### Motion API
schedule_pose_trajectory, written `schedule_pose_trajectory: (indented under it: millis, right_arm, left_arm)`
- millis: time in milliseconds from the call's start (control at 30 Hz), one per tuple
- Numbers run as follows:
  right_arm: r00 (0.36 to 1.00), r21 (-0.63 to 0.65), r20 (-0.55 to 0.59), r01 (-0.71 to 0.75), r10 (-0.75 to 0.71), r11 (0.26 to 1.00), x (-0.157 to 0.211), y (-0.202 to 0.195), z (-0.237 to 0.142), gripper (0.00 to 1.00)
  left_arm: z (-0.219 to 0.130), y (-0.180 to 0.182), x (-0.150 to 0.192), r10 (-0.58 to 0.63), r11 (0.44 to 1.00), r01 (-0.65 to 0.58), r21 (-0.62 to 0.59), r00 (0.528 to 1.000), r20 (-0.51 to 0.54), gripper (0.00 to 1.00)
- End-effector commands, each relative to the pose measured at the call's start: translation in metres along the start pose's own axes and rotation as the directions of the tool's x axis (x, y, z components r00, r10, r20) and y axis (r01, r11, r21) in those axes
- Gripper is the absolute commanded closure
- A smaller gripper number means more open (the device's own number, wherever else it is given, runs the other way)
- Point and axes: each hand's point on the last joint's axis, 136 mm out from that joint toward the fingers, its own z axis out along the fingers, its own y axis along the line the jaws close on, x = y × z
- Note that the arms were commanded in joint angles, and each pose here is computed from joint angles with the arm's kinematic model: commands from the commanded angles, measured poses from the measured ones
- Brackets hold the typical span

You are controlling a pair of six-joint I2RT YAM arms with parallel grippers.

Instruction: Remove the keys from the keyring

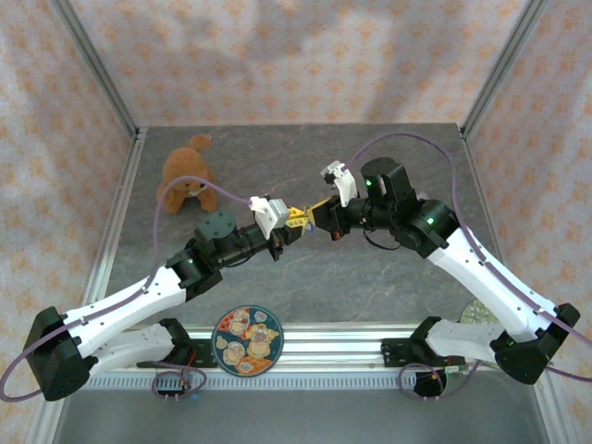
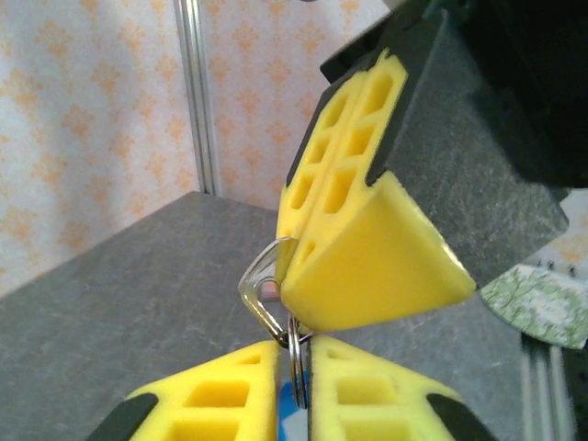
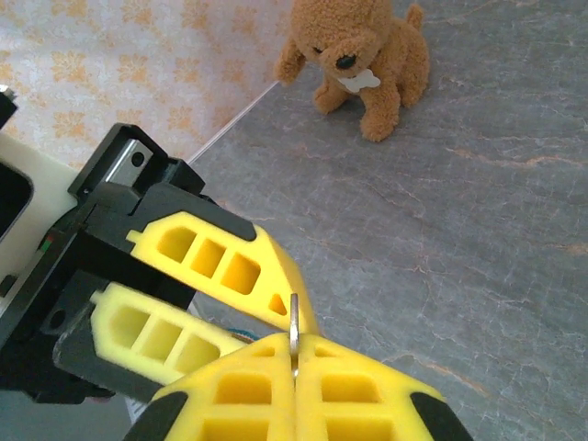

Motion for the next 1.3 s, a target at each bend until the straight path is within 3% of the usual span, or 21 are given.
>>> schedule_pose_trajectory:
  millis: [0,67,500,667,833,900,1267]
  right_arm:
    - [1.000,-0.026,0.021,-0.005,0.006,1.000,-0.001,0.009,-0.008,1.00]
    - [0.999,-0.029,0.031,-0.015,0.016,0.999,-0.003,0.010,-0.009,1.00]
    - [0.992,-0.084,0.030,-0.117,0.120,0.990,0.004,0.005,0.004,1.00]
    - [0.994,-0.071,0.062,-0.082,0.086,0.994,-0.006,0.007,-0.005,1.00]
    - [0.996,-0.050,0.075,-0.043,0.046,0.998,-0.011,0.008,-0.012,1.00]
    - [0.997,-0.051,0.070,-0.033,0.037,0.998,-0.012,0.009,-0.013,1.00]
    - [0.998,-0.056,0.066,-0.015,0.018,0.998,-0.013,0.011,-0.014,1.00]
  left_arm:
    - [-0.001,0.003,-0.025,0.022,1.000,-0.020,-0.022,0.998,0.063,0.95]
    - [-0.004,0.004,-0.026,0.026,0.999,-0.023,-0.031,0.997,0.075,1.00]
    - [-0.023,0.005,-0.053,0.039,0.998,-0.028,-0.059,0.980,0.193,1.00]
    - [-0.025,0.004,-0.047,0.038,0.998,-0.028,-0.056,0.983,0.178,1.00]
    - [-0.032,0.005,-0.033,0.015,0.998,-0.004,-0.068,0.986,0.165,0.75]
    - [-0.036,0.006,-0.029,0.009,0.997,0.004,-0.079,0.987,0.163,0.70]
    - [-0.046,0.007,-0.013,-0.005,0.995,0.018,-0.099,0.991,0.132,0.66]
